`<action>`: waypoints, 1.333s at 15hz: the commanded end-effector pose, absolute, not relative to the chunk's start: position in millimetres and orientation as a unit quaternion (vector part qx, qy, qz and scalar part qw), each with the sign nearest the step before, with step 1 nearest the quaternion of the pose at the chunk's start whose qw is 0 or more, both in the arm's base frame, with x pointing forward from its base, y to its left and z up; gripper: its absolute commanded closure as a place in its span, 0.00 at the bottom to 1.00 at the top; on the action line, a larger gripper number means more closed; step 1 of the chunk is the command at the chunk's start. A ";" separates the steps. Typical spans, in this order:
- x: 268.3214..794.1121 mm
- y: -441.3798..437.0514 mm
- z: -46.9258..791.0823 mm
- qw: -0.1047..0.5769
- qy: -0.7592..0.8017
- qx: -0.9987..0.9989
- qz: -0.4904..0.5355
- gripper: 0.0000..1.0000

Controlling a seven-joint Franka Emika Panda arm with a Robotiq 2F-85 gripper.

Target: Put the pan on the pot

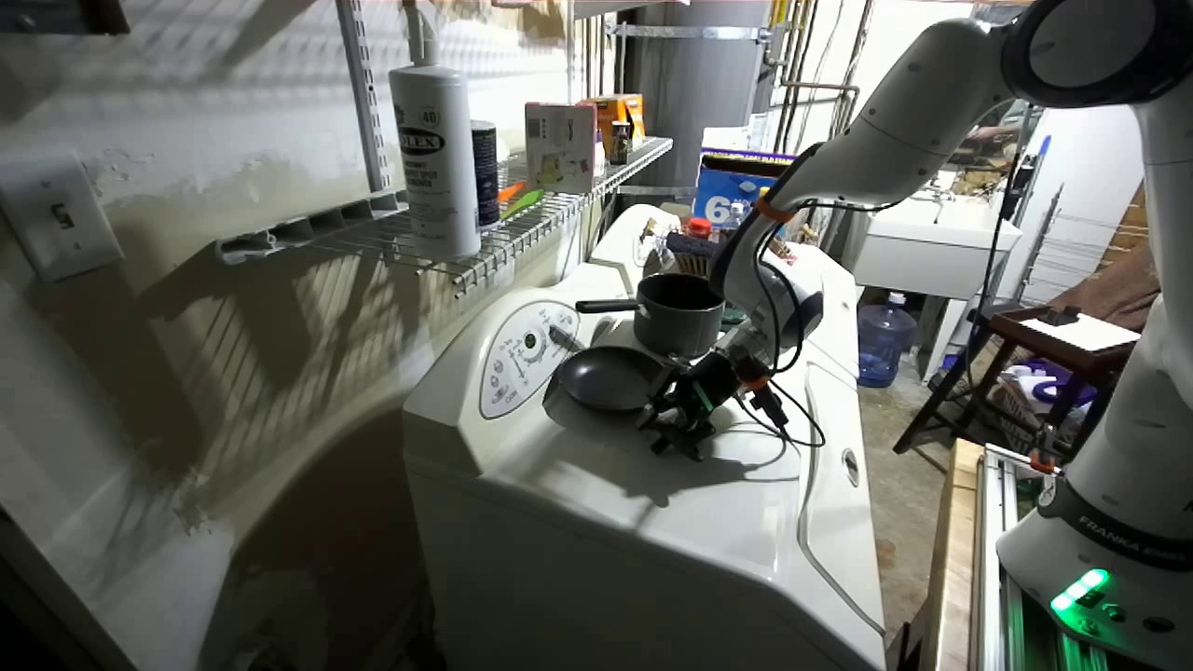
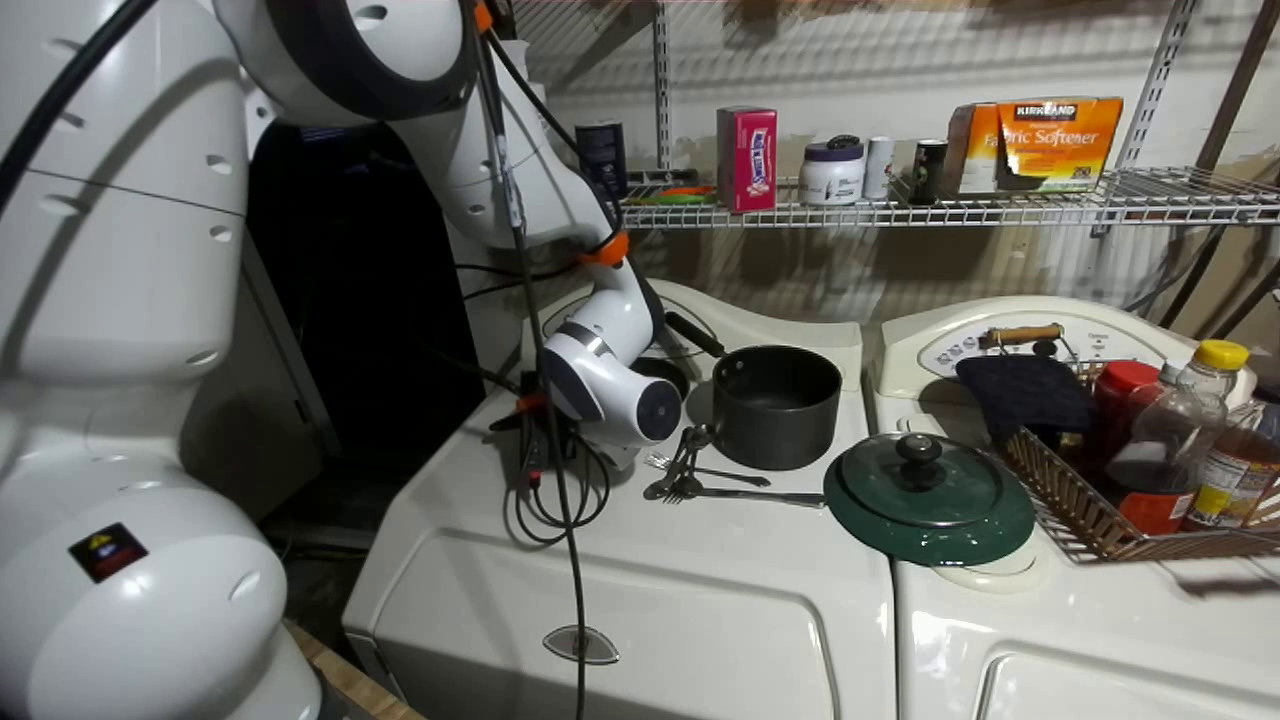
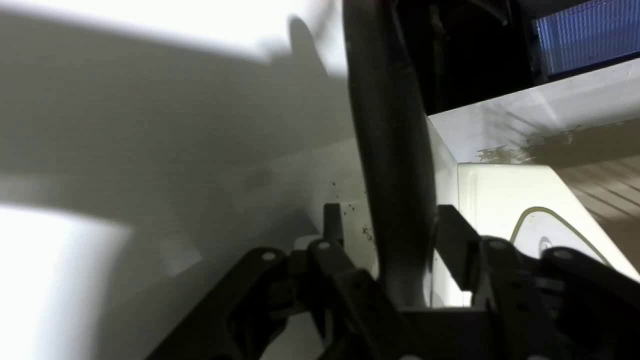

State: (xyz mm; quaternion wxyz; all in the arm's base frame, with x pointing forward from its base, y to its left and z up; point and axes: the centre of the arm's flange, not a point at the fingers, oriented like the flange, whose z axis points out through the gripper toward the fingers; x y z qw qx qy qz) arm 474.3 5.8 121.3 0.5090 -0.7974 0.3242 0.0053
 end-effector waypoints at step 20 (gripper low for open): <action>440.4 -7.4 148.5 0.497 0.313 -0.809 -0.025 0.58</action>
